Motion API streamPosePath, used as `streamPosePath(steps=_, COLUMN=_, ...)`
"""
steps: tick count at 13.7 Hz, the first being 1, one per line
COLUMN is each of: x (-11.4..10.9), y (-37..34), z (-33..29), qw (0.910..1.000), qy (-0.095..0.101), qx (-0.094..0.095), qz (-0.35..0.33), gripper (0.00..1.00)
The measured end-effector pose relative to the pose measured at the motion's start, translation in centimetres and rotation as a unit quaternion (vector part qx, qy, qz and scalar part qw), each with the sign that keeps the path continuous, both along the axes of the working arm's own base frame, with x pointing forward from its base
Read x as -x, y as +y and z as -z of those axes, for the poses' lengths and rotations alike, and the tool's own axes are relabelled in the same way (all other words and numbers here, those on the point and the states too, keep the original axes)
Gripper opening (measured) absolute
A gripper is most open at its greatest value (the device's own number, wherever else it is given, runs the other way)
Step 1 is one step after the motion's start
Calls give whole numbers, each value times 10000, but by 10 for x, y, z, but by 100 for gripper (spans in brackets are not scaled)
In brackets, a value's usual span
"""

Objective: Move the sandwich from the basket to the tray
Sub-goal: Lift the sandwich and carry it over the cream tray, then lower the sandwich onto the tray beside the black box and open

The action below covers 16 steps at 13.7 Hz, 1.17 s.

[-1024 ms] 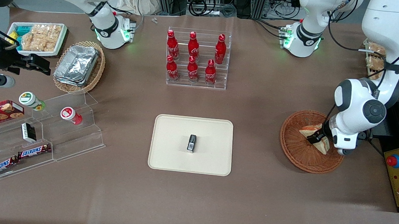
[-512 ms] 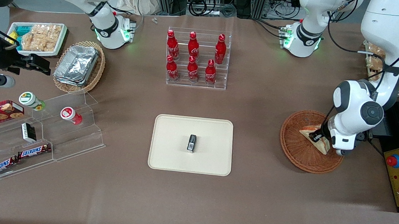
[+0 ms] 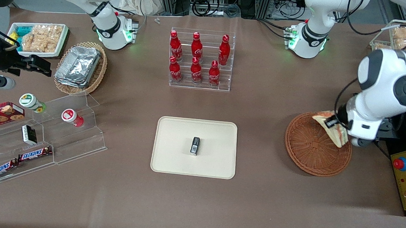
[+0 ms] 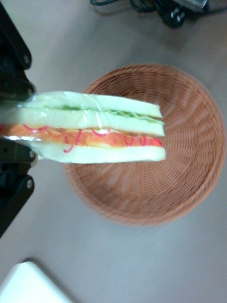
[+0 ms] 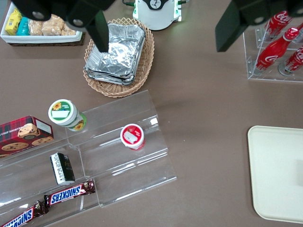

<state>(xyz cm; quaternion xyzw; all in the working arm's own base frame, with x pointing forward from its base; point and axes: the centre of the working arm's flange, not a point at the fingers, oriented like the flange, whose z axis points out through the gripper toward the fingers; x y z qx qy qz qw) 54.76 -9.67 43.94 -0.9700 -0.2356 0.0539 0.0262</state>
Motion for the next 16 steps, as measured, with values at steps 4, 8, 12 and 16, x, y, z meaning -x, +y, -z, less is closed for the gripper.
streamPosePath(steps=4, x=15, y=-134, z=-5, qw=9914, qy=-361, qx=307, qz=1217, gripper=20)
streamPosePath(steps=8, x=9, y=-222, z=27, qw=9776, qy=-696, qx=905, qz=1766, gripper=20)
streamPosePath(steps=12, x=18, y=-298, z=82, qw=9637, qy=-618, qx=724, qz=2496, gripper=20)
streamPosePath(steps=16, x=-5, y=-321, z=155, qw=9534, qy=-729, qx=677, qz=2848, gripper=20)
